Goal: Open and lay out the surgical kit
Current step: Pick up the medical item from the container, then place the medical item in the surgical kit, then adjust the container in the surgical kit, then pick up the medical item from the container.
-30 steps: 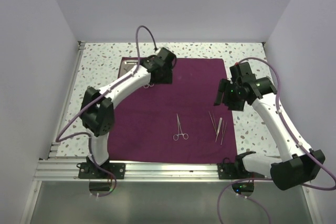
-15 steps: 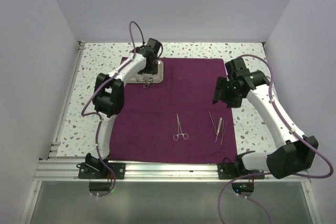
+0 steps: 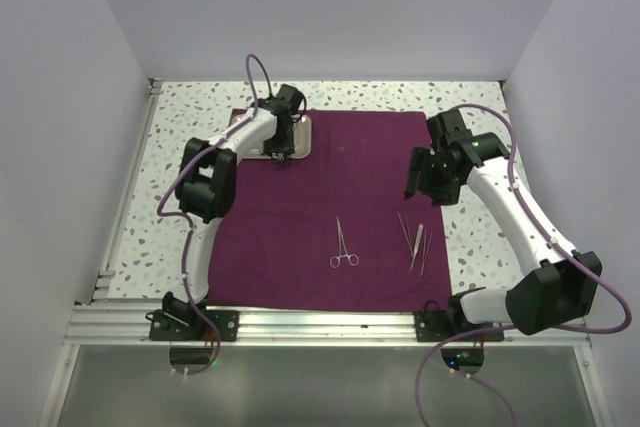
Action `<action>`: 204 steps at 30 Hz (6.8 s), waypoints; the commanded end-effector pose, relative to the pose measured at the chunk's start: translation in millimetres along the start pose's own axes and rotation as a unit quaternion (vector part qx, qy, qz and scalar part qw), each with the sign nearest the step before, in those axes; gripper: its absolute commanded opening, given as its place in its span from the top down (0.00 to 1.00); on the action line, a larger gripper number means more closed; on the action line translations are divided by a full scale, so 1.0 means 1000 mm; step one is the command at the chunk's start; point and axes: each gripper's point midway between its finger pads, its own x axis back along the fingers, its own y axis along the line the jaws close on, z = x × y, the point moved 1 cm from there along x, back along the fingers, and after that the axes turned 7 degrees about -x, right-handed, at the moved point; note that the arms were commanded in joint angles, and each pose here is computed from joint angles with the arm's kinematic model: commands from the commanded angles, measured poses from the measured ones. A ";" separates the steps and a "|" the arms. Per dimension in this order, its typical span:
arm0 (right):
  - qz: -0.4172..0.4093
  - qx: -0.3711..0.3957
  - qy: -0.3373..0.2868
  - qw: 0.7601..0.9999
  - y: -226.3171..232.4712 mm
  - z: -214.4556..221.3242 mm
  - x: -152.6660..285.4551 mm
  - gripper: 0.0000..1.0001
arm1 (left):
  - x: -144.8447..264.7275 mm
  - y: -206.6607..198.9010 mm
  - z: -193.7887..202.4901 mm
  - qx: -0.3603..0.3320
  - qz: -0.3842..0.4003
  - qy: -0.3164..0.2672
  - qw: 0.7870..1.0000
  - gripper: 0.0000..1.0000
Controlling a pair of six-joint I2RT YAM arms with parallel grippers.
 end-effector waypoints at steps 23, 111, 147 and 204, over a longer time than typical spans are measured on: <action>-0.041 -0.007 -0.041 0.998 0.008 -0.012 0.021 0.33 | 0.096 -0.020 -0.050 0.054 0.100 -0.081 0.990 1.00; 0.062 0.013 0.012 0.998 -0.018 -0.002 -0.005 0.34 | -0.061 -0.019 -0.127 0.017 0.067 -0.172 0.983 0.19; 0.055 0.006 0.020 0.998 -0.018 0.000 -0.017 0.34 | -0.112 -0.039 -0.025 -0.050 0.043 -0.015 0.998 0.47; -0.028 0.004 0.004 1.000 -0.015 0.023 0.009 0.34 | 0.008 -0.058 -0.057 0.003 0.203 -0.032 0.979 1.00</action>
